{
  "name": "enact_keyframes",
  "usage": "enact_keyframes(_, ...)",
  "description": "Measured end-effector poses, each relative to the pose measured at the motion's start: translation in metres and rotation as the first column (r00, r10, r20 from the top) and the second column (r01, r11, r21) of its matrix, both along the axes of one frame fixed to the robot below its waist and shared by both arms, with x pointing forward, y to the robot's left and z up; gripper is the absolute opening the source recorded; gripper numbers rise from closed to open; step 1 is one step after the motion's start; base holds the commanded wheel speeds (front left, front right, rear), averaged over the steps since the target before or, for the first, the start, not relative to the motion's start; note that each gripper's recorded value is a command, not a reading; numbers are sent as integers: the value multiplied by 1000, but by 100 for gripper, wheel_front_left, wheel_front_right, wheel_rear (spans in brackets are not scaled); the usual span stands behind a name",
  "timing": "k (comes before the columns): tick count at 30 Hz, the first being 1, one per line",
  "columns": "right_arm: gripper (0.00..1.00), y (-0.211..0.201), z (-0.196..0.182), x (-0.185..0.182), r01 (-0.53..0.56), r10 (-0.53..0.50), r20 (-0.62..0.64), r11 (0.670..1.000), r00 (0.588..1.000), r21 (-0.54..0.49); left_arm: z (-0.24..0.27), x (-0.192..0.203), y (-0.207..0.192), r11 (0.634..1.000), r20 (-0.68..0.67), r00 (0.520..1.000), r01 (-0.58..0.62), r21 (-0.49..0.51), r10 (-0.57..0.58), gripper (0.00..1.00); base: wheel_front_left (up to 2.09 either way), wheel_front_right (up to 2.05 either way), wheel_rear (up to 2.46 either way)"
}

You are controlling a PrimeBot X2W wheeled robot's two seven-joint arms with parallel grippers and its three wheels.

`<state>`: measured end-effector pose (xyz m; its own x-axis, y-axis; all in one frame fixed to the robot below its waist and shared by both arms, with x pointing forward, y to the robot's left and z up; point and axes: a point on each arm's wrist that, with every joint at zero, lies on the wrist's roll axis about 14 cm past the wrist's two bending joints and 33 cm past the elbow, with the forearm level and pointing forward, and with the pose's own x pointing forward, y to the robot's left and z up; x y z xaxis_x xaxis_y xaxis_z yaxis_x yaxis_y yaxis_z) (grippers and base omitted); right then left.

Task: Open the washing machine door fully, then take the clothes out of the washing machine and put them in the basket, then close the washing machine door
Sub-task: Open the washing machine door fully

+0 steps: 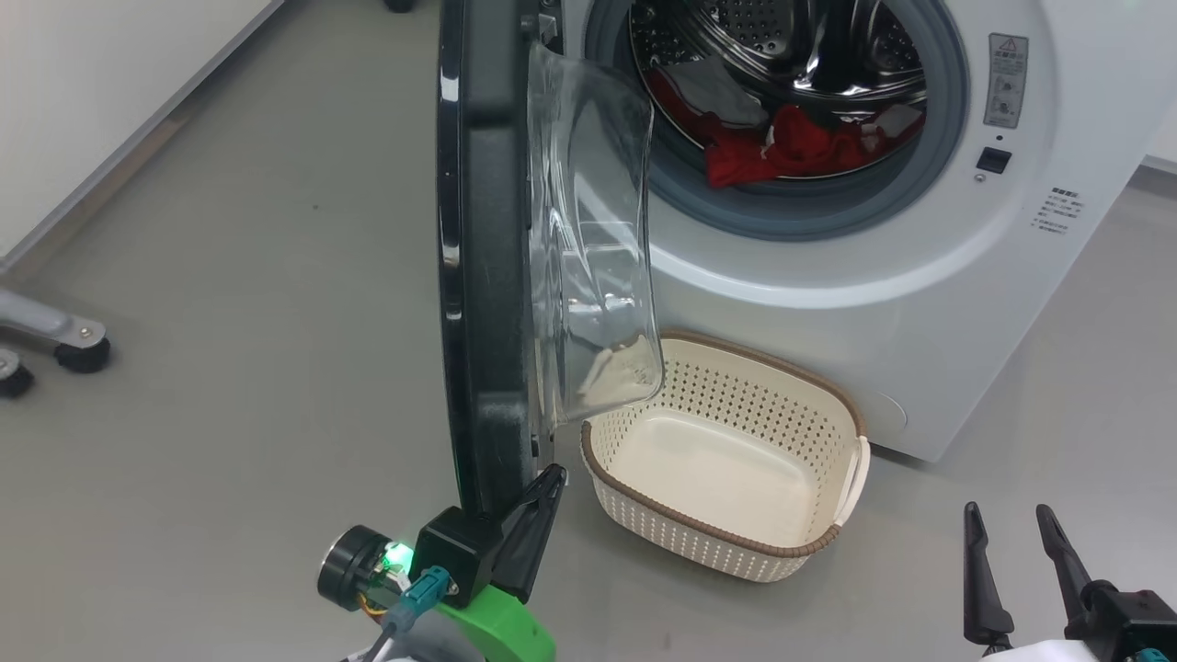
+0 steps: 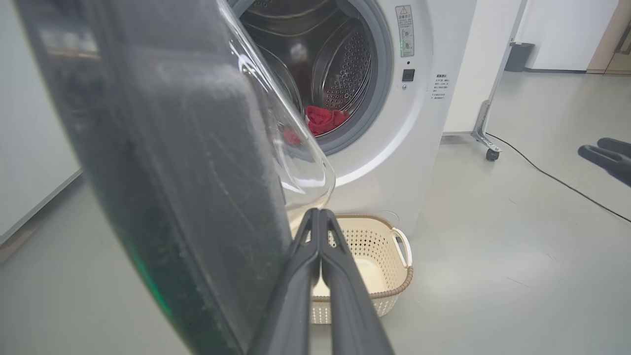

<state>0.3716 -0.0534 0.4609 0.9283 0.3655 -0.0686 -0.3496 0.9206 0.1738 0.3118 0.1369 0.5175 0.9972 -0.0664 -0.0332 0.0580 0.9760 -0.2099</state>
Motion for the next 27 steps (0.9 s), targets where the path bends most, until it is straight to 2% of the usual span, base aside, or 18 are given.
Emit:
enact_keyframes(15,100,22,-6,-1,-76,76,-15,997,997,2,-15,-15,63,979,-44,979,-199,38,201,0,0,0,0)
enact_keyframes(27,100,8,-11,-3,-40,40,-29,999,999,-3,-26,-17,110,943,-67,941,-330,43,332,0,0,0,0)
